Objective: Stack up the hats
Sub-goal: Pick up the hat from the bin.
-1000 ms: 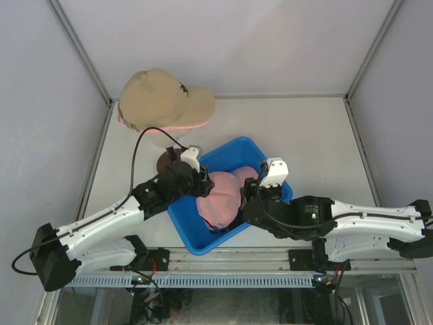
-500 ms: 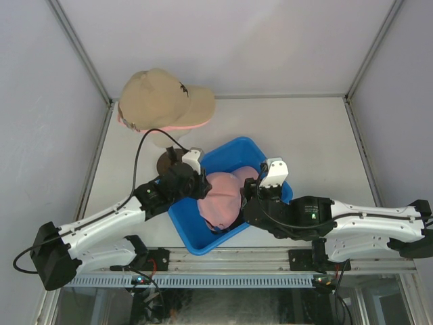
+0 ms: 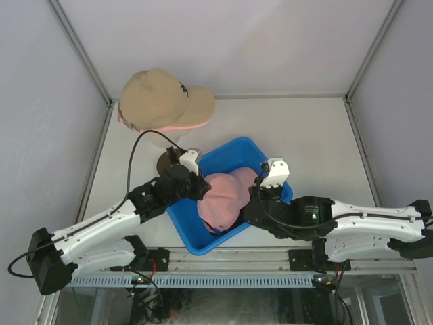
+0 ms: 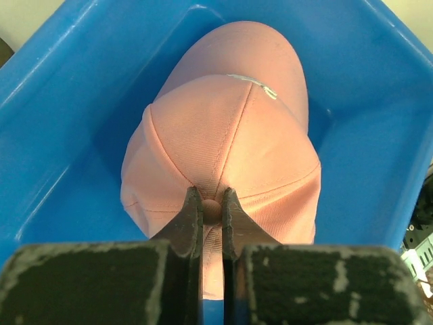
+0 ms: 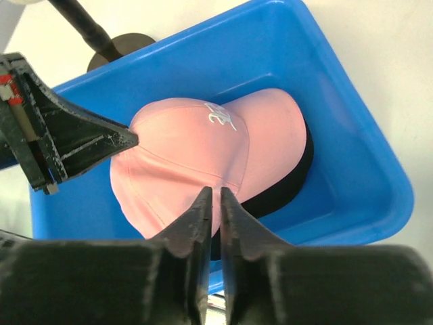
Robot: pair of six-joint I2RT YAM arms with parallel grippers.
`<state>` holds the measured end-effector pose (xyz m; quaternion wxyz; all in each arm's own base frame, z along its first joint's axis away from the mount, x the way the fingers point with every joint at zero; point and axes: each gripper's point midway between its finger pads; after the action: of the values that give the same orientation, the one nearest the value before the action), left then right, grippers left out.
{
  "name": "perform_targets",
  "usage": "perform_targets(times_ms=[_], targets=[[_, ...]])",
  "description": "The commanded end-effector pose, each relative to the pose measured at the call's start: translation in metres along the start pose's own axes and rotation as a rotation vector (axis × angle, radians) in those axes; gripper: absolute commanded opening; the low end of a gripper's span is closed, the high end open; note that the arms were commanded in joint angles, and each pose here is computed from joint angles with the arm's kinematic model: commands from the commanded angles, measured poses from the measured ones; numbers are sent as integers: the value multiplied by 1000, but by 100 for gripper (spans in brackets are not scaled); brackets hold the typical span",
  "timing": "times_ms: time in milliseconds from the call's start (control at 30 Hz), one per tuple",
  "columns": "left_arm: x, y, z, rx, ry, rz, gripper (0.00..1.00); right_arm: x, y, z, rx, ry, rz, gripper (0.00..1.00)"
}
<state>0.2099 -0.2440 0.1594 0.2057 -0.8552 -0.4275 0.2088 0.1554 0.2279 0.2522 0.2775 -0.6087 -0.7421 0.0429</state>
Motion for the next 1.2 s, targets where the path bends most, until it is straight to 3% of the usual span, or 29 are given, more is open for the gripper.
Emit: perform_targets(times_ms=[0, 67, 133, 267, 400, 567, 800, 867, 900, 967, 1033, 1167], targets=[[-12, -21, -29, -93, -1, 41, 1, -3, 0, -9, -22, 39, 5, 1], [-14, -27, -34, -102, 6, 46, 0, -3, 1, -8, -20, 38, 8, 1], [-16, -34, -39, -110, 18, 45, 0, -3, 1, -9, -18, 44, 8, 9], [-19, -47, -50, -130, 40, 48, 0, -2, 1, -11, -18, 44, 0, 56], [-22, -60, -61, -143, 65, 51, 3, 0, 2, -13, -22, 40, -7, 63], [-22, -71, -76, -162, 85, 44, 4, -1, 1, -16, -26, 46, -8, 52], [-27, -89, -98, -192, 106, 53, 2, -5, 1, -22, -45, 52, -2, 0], [-29, -97, -105, -204, 112, 56, 2, -5, 1, -24, -47, 52, -3, 0], [-29, -100, -108, -209, 116, 57, 1, -5, 1, -24, -45, 51, -4, 5], [-30, -109, -116, -221, 119, 60, 0, -5, 2, -26, -45, 57, -10, 32], [-31, -118, -123, -236, 123, 65, 0, -4, 2, -29, -49, 61, -17, 52], [-33, -141, -141, -275, 127, 73, 0, 0, 1, -38, -59, 75, -41, 61]])
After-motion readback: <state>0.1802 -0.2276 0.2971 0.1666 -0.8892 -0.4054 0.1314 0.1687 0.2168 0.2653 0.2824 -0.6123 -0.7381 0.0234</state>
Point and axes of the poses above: each gripper's point midway between its finger pads, its own y axis out along the fingers, its own x axis along the line the jaws close on, z = x × y, and after that the axes turned 12 degrees about y, right-handed
